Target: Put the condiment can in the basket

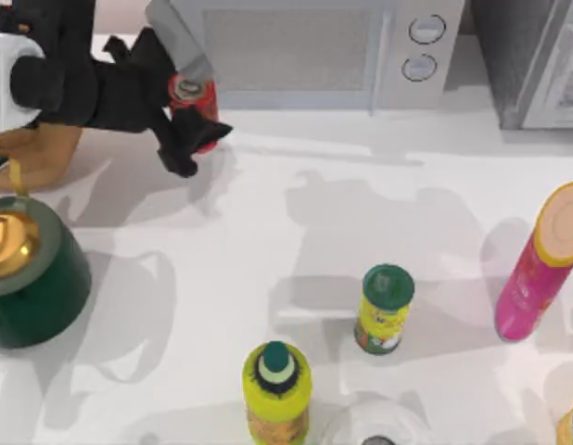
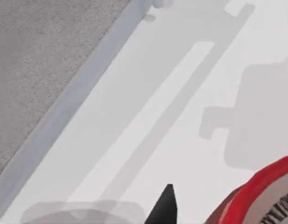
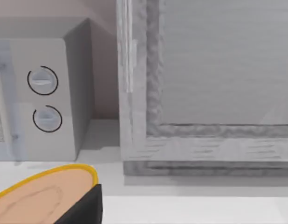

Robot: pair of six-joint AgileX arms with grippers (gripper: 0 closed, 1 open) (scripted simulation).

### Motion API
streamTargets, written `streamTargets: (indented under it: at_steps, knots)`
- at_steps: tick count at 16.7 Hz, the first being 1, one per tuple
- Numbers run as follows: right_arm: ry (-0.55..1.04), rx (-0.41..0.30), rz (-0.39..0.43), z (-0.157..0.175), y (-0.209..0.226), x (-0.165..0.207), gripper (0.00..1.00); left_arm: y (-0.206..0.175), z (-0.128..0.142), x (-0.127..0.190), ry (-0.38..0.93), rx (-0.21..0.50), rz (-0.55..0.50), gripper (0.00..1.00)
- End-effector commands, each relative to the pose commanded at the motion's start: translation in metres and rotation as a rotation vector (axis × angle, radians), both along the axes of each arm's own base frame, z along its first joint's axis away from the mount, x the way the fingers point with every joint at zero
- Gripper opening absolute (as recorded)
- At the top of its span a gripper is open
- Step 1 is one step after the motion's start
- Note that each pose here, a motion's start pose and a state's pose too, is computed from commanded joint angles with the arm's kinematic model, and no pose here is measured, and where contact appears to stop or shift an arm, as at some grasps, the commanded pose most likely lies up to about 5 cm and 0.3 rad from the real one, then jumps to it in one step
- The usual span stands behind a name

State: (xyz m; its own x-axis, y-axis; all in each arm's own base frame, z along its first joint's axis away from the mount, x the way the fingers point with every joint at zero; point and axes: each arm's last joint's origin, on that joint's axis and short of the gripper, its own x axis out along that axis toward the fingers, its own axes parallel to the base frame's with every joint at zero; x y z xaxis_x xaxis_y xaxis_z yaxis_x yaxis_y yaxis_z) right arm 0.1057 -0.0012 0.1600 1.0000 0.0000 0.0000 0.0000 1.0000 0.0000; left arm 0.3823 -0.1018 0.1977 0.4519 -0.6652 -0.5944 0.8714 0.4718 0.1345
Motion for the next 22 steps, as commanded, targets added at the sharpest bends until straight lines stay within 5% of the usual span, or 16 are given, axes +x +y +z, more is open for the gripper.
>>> streamTargets:
  at_steps: [7, 10, 16, 22]
  knots:
    - [0.000, 0.000, 0.000, 0.000, 0.000, 0.000, 1.00, 0.113, 0.113, 0.005, 0.099, -0.065, 0.813, 0.00]
    - [0.000, 0.000, 0.000, 0.000, 0.000, 0.000, 1.00, 0.150, 0.139, -0.006, 0.109, -0.084, 1.042, 0.00]
    - [0.000, 0.000, 0.000, 0.000, 0.000, 0.000, 1.00, 0.154, 0.140, -0.006, 0.111, -0.084, 1.069, 0.00]
    - [0.000, 0.000, 0.000, 0.000, 0.000, 0.000, 1.00, 0.156, 0.100, 0.027, 0.099, -0.092, 1.071, 0.00]
